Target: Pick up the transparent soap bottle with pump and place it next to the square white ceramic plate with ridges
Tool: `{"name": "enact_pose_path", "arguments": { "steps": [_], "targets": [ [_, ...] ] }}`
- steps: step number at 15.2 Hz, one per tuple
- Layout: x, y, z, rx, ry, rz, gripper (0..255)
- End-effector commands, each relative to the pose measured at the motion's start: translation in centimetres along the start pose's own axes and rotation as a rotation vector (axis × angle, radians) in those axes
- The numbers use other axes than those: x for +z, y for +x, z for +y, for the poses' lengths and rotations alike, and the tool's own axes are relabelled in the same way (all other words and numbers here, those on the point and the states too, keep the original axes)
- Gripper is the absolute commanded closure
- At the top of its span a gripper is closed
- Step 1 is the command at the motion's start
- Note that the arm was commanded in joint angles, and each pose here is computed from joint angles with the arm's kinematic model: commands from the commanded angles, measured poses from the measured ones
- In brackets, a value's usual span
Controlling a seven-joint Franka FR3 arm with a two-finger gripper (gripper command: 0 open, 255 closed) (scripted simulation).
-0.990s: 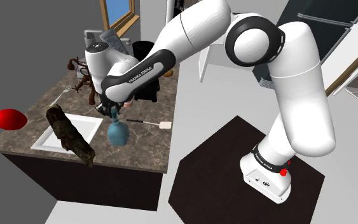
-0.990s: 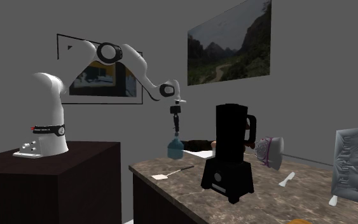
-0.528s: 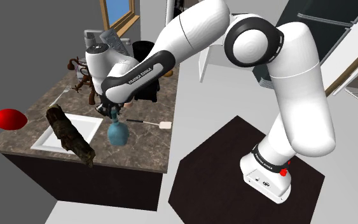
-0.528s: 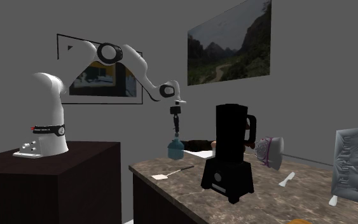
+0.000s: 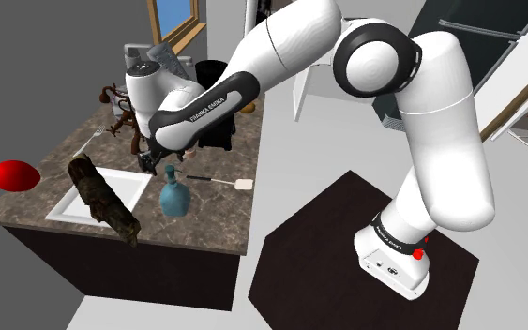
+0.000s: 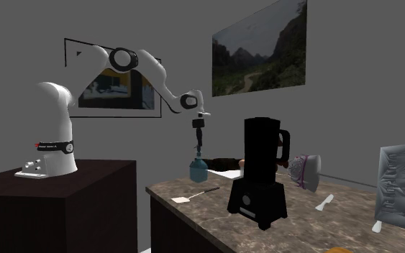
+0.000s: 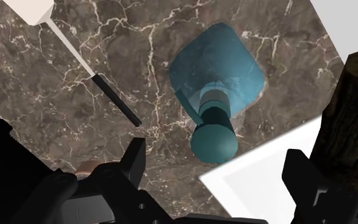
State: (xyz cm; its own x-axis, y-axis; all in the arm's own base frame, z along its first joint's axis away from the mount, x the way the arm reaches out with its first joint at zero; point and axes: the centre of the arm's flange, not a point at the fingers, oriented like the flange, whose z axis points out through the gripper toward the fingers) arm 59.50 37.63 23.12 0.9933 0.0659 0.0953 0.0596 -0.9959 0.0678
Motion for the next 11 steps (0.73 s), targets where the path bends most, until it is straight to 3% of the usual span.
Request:
{"name": "enact_pose_path", "arguments": {
  "steps": [1,3,11],
  "targets": [
    [-2.0,0.0,-0.1,0.0,0.0,0.0,0],
    [-4.4,0.0,-0.1,0.0,0.0,0.0,0],
    [-4.4,0.0,-0.1,0.0,0.0,0.0,0]
  ]
}}
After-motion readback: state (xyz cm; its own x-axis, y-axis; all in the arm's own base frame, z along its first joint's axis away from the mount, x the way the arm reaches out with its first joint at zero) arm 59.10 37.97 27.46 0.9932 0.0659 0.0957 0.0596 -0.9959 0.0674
